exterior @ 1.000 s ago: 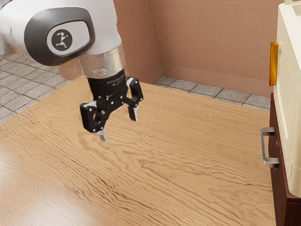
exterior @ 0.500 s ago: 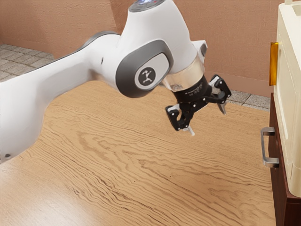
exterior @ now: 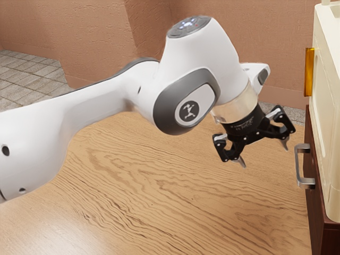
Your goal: Pull the drawer handle with one arm to open the drawer
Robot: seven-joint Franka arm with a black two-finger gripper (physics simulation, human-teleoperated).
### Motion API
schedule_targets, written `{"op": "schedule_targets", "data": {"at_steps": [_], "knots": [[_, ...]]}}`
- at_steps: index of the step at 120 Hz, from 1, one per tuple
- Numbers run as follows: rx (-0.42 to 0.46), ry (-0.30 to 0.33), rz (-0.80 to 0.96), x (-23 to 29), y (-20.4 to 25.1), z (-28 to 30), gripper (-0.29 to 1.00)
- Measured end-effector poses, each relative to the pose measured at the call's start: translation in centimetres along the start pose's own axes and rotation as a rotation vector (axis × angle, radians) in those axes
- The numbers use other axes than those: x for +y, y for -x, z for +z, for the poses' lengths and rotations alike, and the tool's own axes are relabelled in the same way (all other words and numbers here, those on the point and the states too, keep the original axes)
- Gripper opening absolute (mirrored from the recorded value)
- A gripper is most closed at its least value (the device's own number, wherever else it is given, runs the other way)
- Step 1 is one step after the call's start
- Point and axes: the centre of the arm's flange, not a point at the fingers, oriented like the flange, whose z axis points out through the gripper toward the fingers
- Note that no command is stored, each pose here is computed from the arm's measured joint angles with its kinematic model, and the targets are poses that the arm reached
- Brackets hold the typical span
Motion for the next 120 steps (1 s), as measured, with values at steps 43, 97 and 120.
{"op": "schedule_targets", "data": {"at_steps": [43,97,120], "knots": [[-0.044,0.054,0.079,0.7,2.3,0.5,0.69],[-0.077,0.075,0.071,-0.1,2.6,1.8,0.67],[-0.068,0.077,0.068,-0.3,1.2,2.7,0.67]]}}
